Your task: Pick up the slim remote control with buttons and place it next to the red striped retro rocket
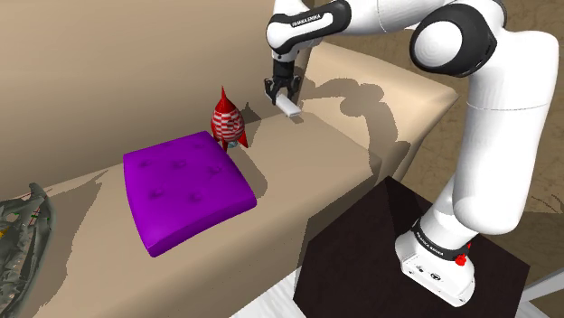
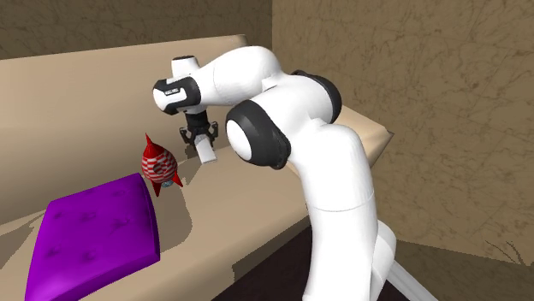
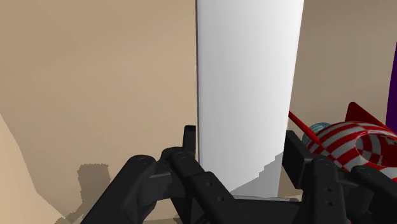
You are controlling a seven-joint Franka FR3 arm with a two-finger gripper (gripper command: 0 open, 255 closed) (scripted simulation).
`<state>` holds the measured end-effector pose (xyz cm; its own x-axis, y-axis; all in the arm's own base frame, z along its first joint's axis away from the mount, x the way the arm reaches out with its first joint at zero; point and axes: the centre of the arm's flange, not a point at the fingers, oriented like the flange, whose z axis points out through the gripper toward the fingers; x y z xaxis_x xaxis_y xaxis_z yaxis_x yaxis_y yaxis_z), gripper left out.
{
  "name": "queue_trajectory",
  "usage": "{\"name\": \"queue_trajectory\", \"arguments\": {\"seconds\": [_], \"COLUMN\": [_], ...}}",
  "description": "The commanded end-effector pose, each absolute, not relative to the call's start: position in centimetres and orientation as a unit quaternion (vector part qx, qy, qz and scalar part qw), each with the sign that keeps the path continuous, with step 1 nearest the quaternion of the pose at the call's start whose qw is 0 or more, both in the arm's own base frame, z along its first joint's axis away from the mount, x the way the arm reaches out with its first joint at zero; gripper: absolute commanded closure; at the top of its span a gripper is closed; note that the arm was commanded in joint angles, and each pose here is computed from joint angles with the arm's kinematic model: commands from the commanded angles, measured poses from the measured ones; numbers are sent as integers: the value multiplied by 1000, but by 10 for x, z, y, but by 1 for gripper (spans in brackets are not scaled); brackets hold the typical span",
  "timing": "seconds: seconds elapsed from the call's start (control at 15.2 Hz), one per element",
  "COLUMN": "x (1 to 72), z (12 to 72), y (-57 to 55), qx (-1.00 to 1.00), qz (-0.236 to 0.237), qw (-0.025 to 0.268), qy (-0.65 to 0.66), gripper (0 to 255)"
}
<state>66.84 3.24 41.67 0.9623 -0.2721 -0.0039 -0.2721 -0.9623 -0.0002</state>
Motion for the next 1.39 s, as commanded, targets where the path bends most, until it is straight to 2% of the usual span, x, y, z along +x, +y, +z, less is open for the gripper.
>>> {"name": "queue_trajectory", "arguments": {"seconds": [0.0, 1.32], "x": [669, 669], "z": [405, 300], "y": [32, 32], "qx": [-991, -991], "qz": [1, 1], "qw": [1, 1], "qy": [137, 137], "gripper": [255, 255]}}
